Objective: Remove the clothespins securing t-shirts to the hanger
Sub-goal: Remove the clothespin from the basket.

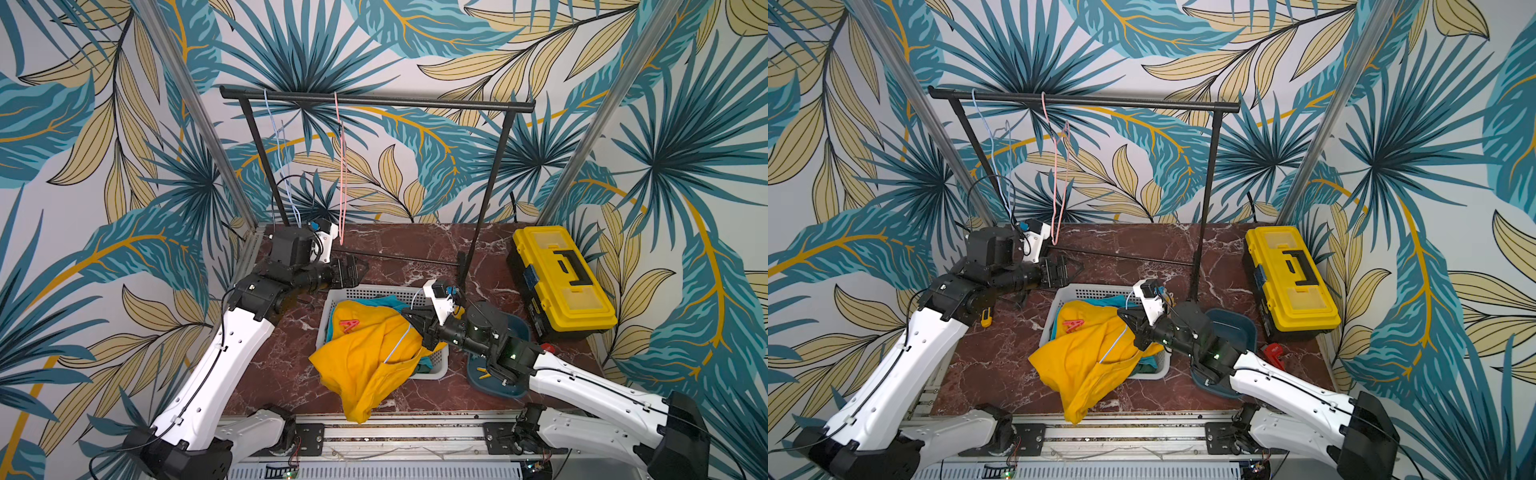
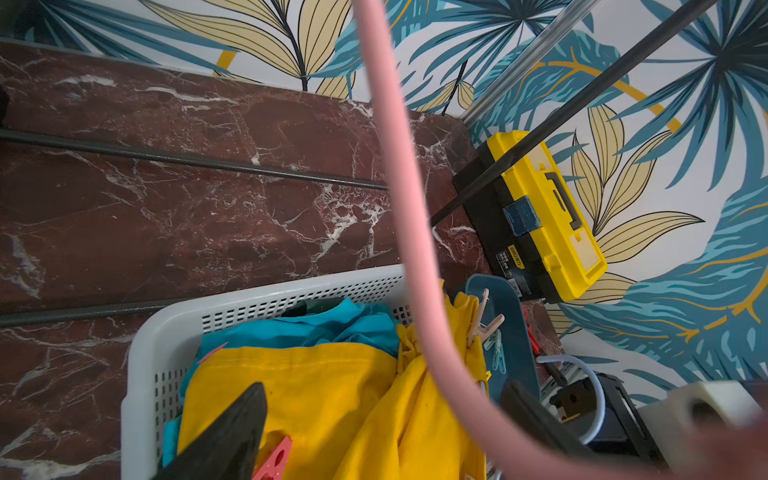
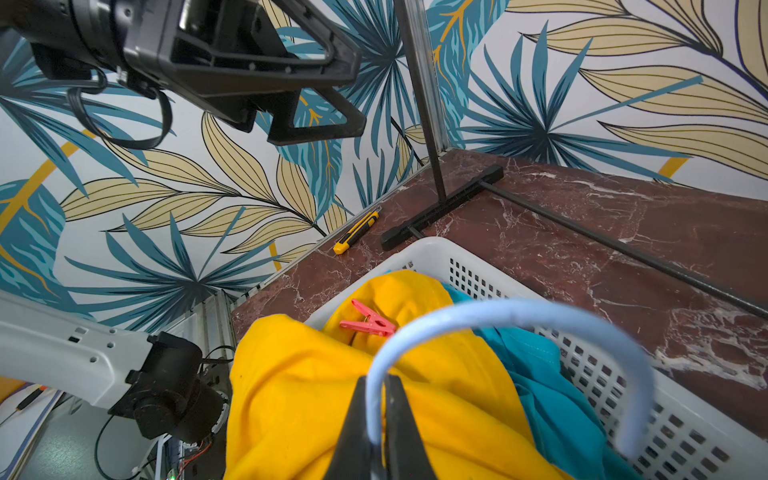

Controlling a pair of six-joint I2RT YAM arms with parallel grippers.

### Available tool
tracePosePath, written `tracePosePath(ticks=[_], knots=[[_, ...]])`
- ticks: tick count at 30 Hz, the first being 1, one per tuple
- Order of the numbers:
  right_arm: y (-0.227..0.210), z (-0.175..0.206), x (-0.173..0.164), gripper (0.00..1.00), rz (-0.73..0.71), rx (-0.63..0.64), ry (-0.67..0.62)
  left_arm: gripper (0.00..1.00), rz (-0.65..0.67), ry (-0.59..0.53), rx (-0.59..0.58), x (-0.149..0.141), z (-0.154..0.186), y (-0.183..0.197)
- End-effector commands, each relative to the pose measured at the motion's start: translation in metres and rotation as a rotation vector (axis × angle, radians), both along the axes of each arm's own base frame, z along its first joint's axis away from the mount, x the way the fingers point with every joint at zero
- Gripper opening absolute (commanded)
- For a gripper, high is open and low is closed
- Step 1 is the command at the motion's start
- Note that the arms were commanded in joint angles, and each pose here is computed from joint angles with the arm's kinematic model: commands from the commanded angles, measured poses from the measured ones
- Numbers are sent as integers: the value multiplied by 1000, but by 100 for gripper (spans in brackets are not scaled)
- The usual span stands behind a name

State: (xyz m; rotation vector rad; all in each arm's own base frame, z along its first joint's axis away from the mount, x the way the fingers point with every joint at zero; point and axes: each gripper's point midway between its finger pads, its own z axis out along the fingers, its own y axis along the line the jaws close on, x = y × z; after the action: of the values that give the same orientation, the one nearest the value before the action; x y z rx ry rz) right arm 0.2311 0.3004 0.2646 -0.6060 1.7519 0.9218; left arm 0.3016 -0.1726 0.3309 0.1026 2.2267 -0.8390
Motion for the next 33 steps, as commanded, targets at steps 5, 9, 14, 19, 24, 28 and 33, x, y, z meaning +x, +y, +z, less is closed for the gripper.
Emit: tracePosePath(ticks=[5,9,14,19,24,28,33], knots=[[-8,-65,-1,0,-50,-137,219,88,-9,3,12,1,-4,1],[-9,-49,5,0,-77,-124,195,88,-14,-22,-18,8,12,-4],[-8,-47,14,0,-103,-189,196,90,-25,-43,-23,21,24,-6],[-7,-60,23,0,-115,-293,197,90,44,-35,18,46,14,16],[-1,-96,18,0,-88,-339,332,92,95,63,25,76,-16,26],[-5,-111,12,0,-113,-431,496,92,106,120,-52,97,-13,18],[-10,-96,5,0,-117,-538,595,96,119,212,-121,111,-10,8]])
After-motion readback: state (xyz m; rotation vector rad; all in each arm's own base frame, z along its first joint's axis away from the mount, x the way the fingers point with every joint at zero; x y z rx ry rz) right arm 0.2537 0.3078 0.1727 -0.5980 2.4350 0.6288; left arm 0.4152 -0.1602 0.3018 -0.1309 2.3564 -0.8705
